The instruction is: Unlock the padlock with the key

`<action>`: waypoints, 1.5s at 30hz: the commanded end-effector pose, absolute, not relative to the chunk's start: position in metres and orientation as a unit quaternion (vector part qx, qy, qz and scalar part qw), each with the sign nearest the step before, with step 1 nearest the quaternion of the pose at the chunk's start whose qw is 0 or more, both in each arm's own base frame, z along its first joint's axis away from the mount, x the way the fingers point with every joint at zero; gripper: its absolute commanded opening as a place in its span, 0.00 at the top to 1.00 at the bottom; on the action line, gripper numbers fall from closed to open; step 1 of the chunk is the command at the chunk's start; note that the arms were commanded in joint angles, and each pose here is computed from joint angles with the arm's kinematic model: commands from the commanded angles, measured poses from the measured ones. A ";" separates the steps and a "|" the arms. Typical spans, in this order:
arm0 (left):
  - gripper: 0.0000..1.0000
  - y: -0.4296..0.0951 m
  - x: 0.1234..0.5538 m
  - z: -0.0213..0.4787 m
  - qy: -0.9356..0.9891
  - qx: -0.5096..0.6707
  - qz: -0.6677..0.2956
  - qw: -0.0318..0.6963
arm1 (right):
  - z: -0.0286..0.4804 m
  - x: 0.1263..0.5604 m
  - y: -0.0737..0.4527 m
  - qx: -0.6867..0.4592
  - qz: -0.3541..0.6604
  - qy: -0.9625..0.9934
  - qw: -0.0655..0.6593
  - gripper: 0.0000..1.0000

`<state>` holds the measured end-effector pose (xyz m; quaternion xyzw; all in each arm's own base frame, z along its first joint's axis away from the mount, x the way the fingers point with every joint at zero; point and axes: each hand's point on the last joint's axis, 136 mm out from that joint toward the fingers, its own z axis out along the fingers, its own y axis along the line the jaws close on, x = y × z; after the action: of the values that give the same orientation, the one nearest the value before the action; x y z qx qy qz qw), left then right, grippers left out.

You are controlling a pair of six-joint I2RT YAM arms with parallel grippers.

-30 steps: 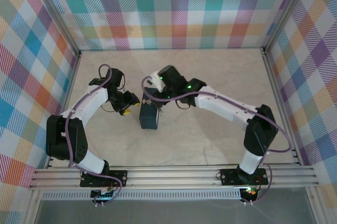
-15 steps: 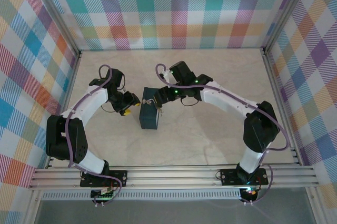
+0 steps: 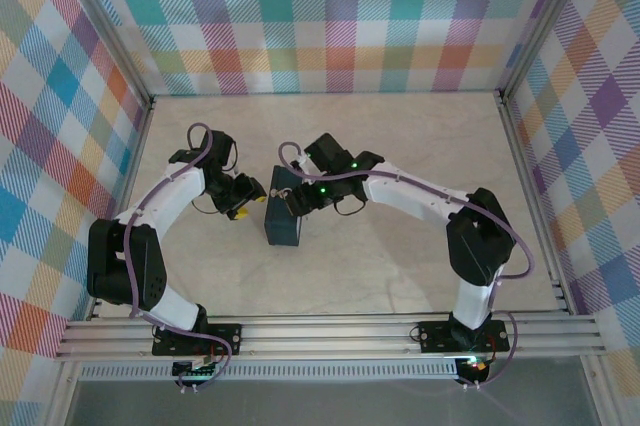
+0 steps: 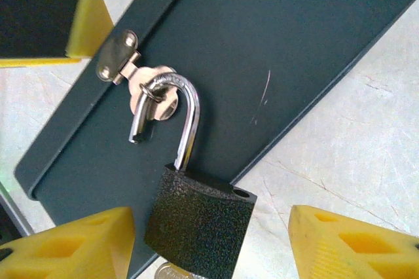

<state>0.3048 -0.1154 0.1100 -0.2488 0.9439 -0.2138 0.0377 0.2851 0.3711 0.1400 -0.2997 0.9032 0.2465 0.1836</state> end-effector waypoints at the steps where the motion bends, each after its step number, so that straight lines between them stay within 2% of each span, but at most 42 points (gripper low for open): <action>1: 0.47 -0.109 0.304 0.120 0.940 -0.257 -0.218 0.050 | 0.144 0.288 0.373 -0.300 0.229 0.906 0.190 0.40; 15: 0.48 -0.111 0.290 0.120 0.935 -0.265 -0.232 0.051 | 0.155 0.306 0.381 -0.247 0.232 0.915 0.221 0.68; 20: 0.48 -0.115 0.284 0.118 0.937 -0.259 -0.231 0.048 | 0.159 0.314 0.385 -0.217 0.240 0.917 0.231 0.74; 35: 0.49 -0.146 0.265 0.101 0.947 -0.228 -0.225 0.030 | 0.160 0.342 0.388 -0.121 0.236 0.927 0.265 0.74; 45: 0.48 -0.138 0.272 0.110 0.948 -0.232 -0.215 0.040 | 0.171 0.356 0.370 -0.089 0.230 0.924 0.293 0.72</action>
<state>0.2691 -0.1435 0.1015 -0.2267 0.9478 -0.2218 0.0332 0.3436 0.3766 0.1476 -0.1110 0.9343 0.2174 0.2597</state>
